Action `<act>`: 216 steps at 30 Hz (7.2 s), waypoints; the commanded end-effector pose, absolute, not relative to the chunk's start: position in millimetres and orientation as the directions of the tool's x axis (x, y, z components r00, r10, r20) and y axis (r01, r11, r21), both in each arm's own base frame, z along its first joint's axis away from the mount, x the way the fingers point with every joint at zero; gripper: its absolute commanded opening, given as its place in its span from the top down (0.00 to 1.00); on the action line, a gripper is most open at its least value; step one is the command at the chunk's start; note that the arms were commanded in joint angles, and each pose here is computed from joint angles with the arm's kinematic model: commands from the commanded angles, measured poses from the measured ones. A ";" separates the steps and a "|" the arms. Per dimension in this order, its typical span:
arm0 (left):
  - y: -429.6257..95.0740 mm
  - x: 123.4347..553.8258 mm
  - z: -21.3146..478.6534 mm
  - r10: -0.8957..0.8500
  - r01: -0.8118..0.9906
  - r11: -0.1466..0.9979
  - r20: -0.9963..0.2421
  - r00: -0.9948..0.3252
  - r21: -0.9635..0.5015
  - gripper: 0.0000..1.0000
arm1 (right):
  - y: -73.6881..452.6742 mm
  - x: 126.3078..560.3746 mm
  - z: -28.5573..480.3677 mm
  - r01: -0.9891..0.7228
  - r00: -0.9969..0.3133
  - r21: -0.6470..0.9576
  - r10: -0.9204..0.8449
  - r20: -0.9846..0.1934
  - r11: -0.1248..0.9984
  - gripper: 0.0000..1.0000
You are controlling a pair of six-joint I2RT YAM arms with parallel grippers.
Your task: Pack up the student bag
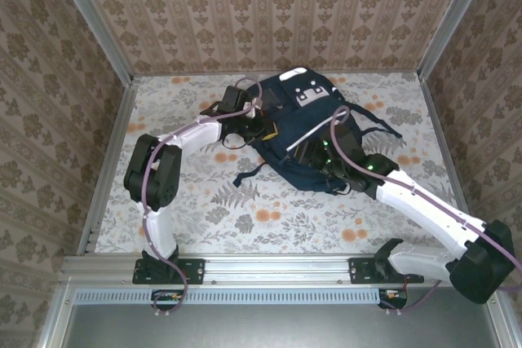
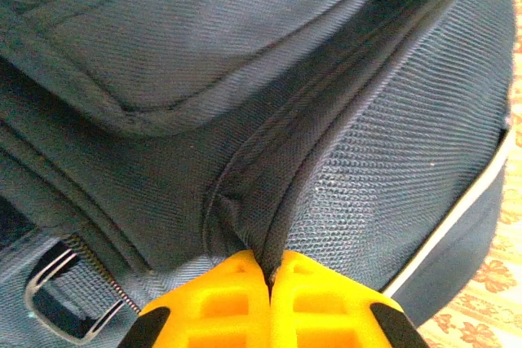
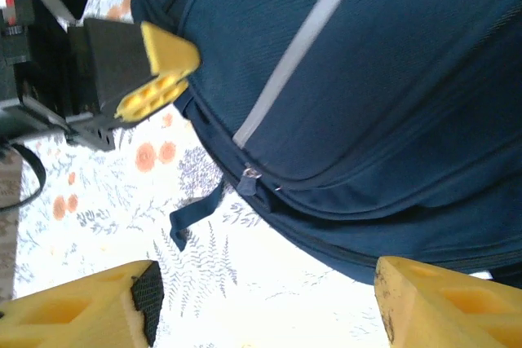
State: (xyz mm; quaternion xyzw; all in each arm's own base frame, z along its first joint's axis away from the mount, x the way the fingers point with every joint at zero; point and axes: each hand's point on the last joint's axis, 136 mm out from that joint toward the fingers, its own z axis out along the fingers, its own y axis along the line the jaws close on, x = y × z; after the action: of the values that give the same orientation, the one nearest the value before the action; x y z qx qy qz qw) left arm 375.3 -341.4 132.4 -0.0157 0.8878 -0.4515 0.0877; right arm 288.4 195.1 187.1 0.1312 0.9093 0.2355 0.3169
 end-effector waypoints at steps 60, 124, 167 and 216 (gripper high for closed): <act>-318.0 415.5 164.5 -0.175 0.143 0.603 -0.306 -0.936 -0.785 1.00 | 125.8 281.8 132.5 0.188 -0.789 0.000 0.151 -0.596 0.982 0.95; -242.6 394.8 139.2 -0.372 -0.067 0.591 -0.197 -0.907 -0.804 1.00 | 162.7 313.5 151.6 -0.113 -0.829 0.162 -0.003 -0.559 0.980 1.00; -219.4 350.1 129.5 -0.640 -0.367 0.514 -0.061 -0.766 -0.775 0.49 | 355.4 333.8 170.4 -0.413 -0.842 0.506 -0.106 -0.529 0.758 1.00; -195.4 362.1 115.2 -0.530 -0.261 0.632 -0.161 -0.832 -0.730 1.00 | 153.0 360.7 160.9 -0.194 -0.778 -0.022 -0.168 -0.606 0.981 1.00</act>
State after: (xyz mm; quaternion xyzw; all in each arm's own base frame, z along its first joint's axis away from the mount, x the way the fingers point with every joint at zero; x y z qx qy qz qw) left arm 361.2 -208.9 121.7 -0.2554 0.8627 -0.3980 0.1791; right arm 338.2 192.1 156.3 -0.1093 0.9409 0.1143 0.2995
